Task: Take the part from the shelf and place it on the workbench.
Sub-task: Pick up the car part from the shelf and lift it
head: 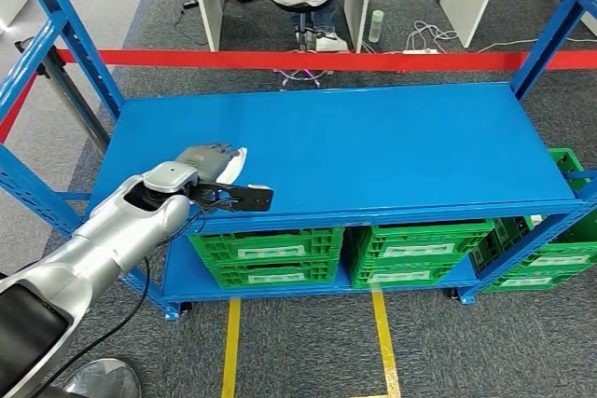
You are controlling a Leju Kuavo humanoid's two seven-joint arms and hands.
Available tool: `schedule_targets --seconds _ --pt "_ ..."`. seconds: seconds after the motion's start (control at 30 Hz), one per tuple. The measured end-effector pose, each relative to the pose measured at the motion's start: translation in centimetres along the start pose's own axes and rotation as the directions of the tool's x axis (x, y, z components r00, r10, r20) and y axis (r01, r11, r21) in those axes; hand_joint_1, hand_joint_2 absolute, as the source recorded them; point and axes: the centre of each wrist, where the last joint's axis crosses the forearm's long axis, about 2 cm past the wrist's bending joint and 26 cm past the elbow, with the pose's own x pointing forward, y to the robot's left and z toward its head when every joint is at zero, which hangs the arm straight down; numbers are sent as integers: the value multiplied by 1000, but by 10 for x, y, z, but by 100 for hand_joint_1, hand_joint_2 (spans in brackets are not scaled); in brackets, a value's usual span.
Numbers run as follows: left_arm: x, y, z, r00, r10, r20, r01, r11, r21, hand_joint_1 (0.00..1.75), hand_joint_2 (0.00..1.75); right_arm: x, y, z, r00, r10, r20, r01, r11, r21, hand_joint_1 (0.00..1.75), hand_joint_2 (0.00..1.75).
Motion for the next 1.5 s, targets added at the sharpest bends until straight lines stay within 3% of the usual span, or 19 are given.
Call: schedule_targets --seconds 0.33,0.83,1.3,1.33,1.43,1.5 --pt "-3 1 0 1000 27 -7 -27 1000 -14 0 175 -1 0 0 1000 -19 -10 19 1000 -3 0 175" --pt "-29 -32 2 996 30 -88 -31 999 -10 0 175 -1 1 0 999 -29 -16 29 1000 -2 0 175" --pt "-45 -49 2 989 29 -143 -28 1000 8 0 175 0 1 0 1000 -24 -15 24 1000 -4 0 175" --pt "-45 -50 2 989 30 -147 -28 1000 11 34 175 0 1 0 1000 -23 -15 23 1000 -4 0 175" --pt "-47 -53 2 987 30 -158 -27 999 25 164 175 0 1 0 1000 -21 -14 21 1000 -5 0 175" --pt "-47 -56 2 986 34 -164 -29 999 31 175 175 0 1 0 1000 -20 -14 20 1000 -5 0 175"
